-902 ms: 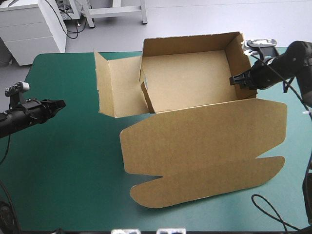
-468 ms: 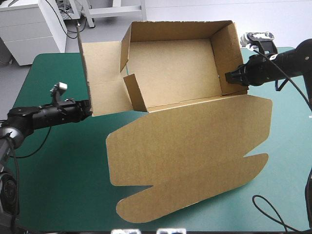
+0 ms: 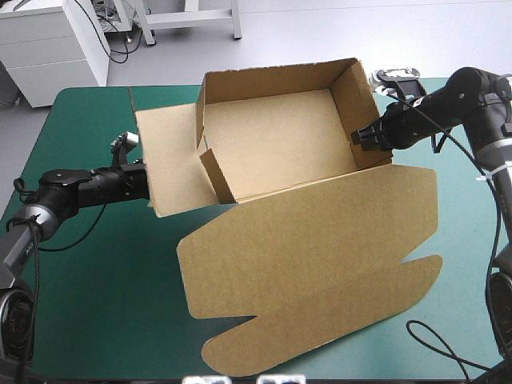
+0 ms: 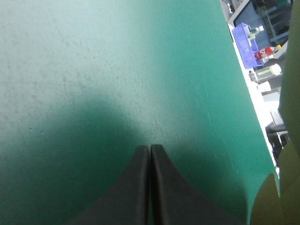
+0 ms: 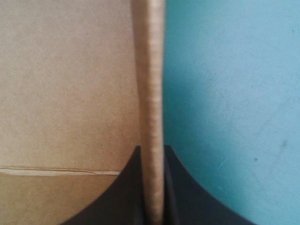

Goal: Fold the box

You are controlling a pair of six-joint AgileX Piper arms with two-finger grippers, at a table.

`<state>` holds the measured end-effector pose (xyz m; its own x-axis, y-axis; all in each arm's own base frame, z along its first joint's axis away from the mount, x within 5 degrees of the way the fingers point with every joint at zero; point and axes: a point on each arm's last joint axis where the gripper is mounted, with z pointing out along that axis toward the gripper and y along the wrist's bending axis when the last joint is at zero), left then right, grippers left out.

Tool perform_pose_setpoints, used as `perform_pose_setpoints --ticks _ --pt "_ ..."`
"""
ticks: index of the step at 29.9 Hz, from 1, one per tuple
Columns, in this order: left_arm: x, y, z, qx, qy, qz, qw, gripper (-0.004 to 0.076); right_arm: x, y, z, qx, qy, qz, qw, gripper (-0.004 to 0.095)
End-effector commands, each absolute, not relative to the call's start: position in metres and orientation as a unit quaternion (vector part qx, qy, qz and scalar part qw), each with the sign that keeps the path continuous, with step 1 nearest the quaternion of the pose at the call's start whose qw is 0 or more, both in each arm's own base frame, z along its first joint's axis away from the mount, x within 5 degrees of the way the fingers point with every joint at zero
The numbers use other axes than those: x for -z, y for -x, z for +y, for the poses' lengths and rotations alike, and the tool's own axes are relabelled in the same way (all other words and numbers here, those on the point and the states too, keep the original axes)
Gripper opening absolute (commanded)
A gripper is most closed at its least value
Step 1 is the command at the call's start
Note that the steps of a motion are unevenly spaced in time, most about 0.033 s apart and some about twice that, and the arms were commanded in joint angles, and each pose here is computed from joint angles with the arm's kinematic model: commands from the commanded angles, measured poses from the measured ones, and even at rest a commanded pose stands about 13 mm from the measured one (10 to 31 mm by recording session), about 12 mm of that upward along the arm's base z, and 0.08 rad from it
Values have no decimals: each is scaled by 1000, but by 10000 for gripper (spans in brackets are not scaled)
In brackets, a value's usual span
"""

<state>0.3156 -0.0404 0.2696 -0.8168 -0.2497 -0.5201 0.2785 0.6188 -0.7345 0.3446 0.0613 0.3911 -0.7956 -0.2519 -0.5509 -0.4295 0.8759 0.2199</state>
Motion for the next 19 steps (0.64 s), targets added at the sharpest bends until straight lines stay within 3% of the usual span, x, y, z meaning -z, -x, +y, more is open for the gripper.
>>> perform_pose_setpoints --ticks 1,9,13,19 --pt "-308 -308 -45 454 -17 816 358 -8 -409 -339 65 -152 174 926 299 -13" --pt "-333 -292 -46 421 -14 816 395 -8 -409 -342 66 -152 161 925 309 -13" --pt "-351 -287 -58 370 -35 830 416 -8 -409 -342 66 -152 162 925 308 -13" --pt "-387 -288 -79 373 -56 815 440 -8 -408 -340 75 -137 173 927 303 -11"
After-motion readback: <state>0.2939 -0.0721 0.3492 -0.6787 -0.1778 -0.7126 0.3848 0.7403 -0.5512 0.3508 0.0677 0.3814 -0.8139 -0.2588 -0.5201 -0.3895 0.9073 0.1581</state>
